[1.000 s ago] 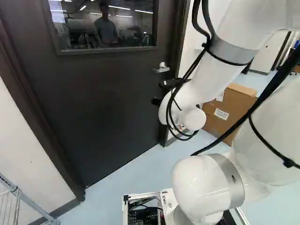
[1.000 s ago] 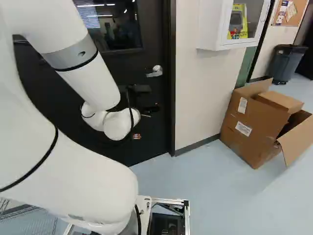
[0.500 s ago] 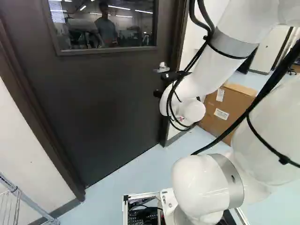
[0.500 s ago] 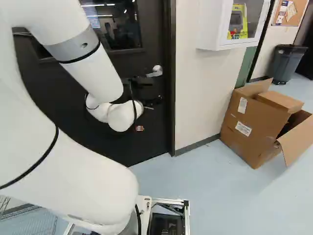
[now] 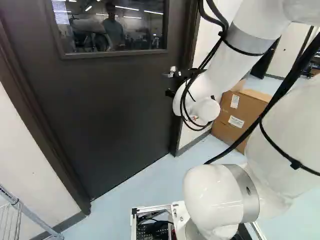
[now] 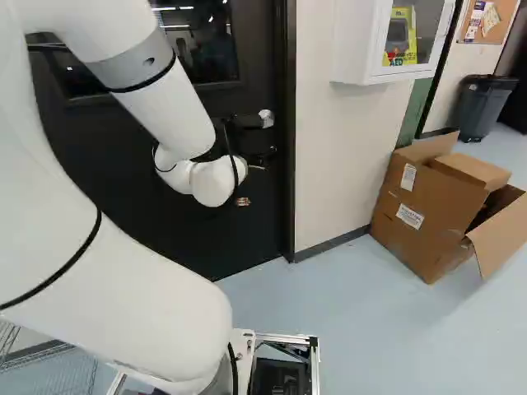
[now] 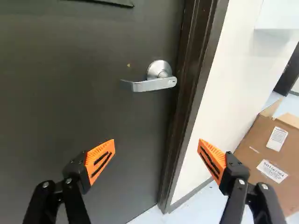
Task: Open the door and move inside
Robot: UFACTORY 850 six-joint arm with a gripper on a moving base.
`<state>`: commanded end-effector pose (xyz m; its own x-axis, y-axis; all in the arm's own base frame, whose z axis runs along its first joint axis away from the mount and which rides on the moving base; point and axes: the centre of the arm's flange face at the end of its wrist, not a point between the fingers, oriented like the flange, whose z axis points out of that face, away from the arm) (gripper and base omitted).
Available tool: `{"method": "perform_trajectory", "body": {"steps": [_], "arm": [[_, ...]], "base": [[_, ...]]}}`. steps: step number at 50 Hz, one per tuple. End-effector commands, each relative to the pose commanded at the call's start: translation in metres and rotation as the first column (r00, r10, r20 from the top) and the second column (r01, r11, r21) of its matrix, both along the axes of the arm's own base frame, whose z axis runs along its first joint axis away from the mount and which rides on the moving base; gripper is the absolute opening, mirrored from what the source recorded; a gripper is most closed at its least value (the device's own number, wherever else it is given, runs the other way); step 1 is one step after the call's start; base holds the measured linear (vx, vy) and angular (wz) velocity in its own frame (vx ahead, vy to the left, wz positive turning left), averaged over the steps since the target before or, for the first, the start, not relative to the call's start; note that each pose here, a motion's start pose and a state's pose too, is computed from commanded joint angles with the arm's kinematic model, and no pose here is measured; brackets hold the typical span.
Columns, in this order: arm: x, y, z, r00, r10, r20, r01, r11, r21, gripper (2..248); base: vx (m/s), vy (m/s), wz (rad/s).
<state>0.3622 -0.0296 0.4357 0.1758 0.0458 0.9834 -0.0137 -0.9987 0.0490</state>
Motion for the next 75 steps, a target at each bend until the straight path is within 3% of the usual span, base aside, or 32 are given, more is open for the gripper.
{"method": "perform_trajectory", "body": {"steps": [20, 39, 59, 75], "arm": [[0.018, -0.010, 0.021, 0.994, 0.099, 0.038, -0.095, 0.991, -0.096, 247], [0.034, -0.019, 0.041, 0.973, 0.223, 0.067, -0.205, 0.956, -0.212, 247], [0.058, -0.029, 0.061, 0.928, 0.364, 0.077, -0.319, 0.886, -0.337, 247], [0.083, -0.030, 0.068, 0.871, 0.489, 0.049, -0.426, 0.800, -0.423, 247]], "base": [[0.000, 0.000, 0.000], [0.000, 0.000, 0.000], [0.000, 0.000, 0.000], [0.000, 0.000, 0.000]]}}
